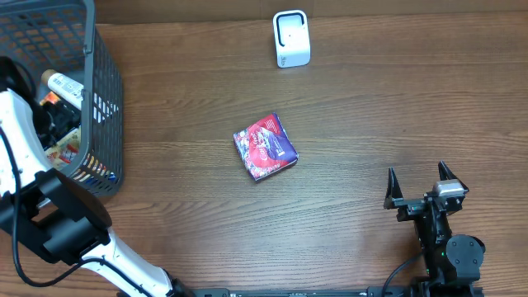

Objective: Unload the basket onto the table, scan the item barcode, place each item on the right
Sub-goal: 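Reach into the basket and grasp the yellow snack packet with left gripper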

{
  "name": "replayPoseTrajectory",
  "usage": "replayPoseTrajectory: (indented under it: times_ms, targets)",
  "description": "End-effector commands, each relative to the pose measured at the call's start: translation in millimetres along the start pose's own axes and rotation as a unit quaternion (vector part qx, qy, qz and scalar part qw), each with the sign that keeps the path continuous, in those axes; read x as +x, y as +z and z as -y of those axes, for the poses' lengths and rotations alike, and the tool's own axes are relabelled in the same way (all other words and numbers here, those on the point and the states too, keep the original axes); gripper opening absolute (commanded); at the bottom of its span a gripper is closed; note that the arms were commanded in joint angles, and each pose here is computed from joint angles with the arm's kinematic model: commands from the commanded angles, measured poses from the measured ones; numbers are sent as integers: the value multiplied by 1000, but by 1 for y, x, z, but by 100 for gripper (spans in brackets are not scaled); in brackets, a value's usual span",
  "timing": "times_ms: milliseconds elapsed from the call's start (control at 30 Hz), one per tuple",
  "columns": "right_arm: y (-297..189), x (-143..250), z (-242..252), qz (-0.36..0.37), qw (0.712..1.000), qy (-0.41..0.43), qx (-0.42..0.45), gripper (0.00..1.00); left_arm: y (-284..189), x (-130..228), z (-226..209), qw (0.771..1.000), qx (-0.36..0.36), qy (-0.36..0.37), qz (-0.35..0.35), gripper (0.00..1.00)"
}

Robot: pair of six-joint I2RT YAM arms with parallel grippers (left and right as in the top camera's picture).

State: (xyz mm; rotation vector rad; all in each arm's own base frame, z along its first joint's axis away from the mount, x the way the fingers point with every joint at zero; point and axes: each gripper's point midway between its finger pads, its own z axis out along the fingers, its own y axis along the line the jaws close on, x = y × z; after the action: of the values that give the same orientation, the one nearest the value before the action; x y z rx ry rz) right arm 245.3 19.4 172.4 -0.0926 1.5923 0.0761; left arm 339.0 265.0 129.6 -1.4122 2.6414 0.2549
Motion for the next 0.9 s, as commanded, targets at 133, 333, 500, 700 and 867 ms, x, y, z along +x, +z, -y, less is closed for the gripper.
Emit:
replayPoseTrajectory:
  times_ms: [133, 333, 500, 700, 867]
  targets:
    - [0, 2, 1, 2, 1000, 2, 3, 100, 54, 37, -8, 998, -29, -17, -50, 98]
    - [0, 2, 1, 2, 1000, 2, 3, 100, 85, 61, -12, 997, -39, -20, -71, 97]
    - [0, 2, 1, 2, 1000, 2, 3, 100, 104, 76, -18, 995, -53, -17, -78, 77]
    - [0, 2, 1, 2, 1000, 2, 3, 100, 104, 72, -18, 996, -53, -17, -72, 8]
    - [0, 2, 1, 2, 1000, 2, 3, 100, 79, 47, -12, 998, -41, -22, -49, 4]
